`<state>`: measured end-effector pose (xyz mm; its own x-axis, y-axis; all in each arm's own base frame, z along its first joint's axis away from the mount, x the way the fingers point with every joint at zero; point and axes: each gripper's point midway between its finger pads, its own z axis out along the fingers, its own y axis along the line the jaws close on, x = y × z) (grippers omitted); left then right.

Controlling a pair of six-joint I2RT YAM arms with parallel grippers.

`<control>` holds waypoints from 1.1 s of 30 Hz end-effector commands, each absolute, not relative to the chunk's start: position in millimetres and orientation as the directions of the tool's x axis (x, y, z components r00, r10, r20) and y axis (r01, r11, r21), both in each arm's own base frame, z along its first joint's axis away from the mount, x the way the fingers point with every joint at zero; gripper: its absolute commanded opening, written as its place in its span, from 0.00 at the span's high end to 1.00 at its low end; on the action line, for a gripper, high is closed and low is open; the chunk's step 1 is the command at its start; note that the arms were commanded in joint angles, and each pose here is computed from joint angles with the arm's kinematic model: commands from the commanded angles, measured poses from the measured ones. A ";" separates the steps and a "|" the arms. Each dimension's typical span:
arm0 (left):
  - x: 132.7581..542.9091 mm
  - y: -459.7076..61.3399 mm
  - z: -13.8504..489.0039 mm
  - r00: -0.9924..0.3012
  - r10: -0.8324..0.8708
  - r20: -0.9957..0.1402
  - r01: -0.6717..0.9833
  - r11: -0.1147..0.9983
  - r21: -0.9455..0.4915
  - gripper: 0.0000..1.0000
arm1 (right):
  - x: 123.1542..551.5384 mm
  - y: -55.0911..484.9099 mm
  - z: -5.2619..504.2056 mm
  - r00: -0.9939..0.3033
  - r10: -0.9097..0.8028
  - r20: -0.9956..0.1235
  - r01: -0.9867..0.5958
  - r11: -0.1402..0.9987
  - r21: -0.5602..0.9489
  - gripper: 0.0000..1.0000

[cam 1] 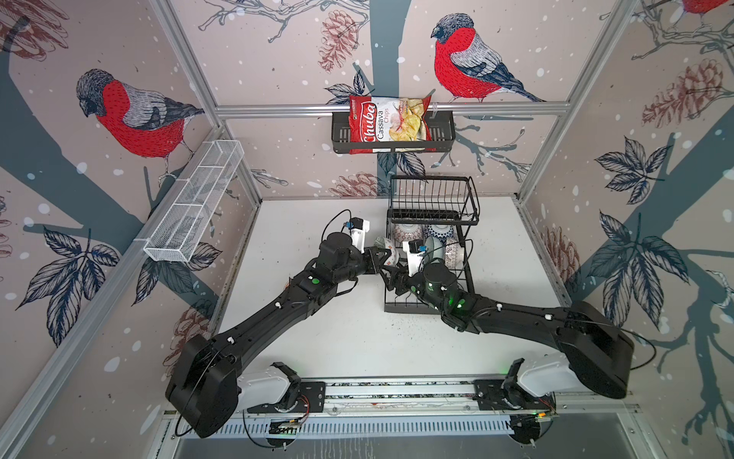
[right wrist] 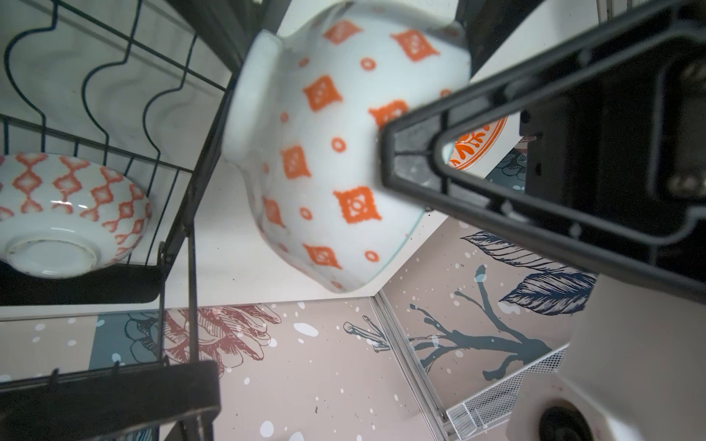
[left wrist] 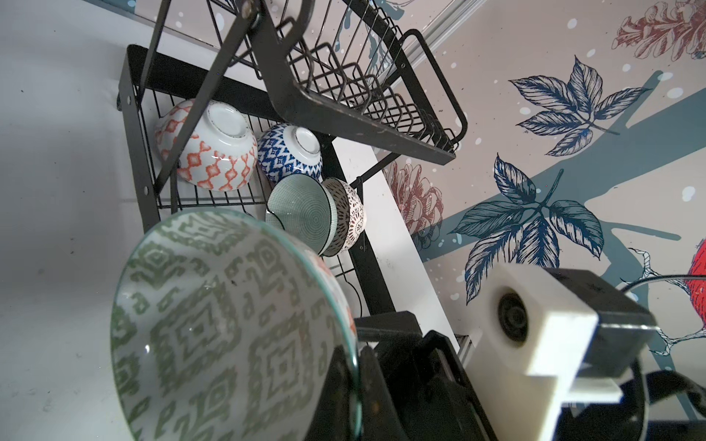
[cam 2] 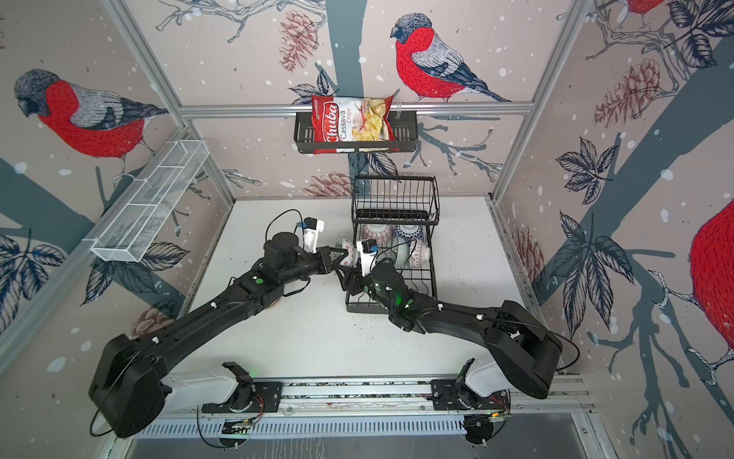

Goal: Load bowls into a dish rack
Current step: Place the bowl in the dish rack.

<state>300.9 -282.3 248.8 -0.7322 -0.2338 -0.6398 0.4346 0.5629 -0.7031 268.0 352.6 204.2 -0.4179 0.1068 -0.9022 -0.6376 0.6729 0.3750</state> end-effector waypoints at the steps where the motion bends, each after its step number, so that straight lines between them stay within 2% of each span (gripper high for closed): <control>1: 305.3 -286.8 256.9 -0.697 -0.232 -0.678 0.483 0.547 -0.684 1.00 | 267.8 349.9 210.4 -0.418 0.107 -0.902 -0.633 0.678 0.374 0.38; 15: 312.1 -298.5 248.5 -0.717 -0.214 -0.663 0.487 0.525 -0.697 1.00 | 268.7 332.9 213.2 -0.422 0.119 -0.899 -0.584 0.722 0.370 0.41; 23: 312.5 -298.0 249.4 -0.714 -0.217 -0.665 0.488 0.527 -0.696 0.91 | 268.9 328.6 214.1 -0.414 0.130 -0.901 -0.576 0.729 0.370 0.42; 29: 312.8 -298.7 249.9 -0.714 -0.219 -0.665 0.490 0.523 -0.698 0.78 | 269.5 326.8 211.8 -0.413 0.125 -0.902 -0.571 0.737 0.363 0.42; 33: 313.8 -299.5 250.3 -0.714 -0.221 -0.664 0.489 0.521 -0.699 0.74 | 270.2 326.9 209.8 -0.415 0.126 -0.901 -0.567 0.738 0.364 0.42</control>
<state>308.2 -298.2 238.7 -0.7483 -0.2024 -0.6318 0.4589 0.5299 -0.7132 266.3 325.9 195.6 -0.4455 0.0706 -0.8925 -0.5708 0.7456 0.3439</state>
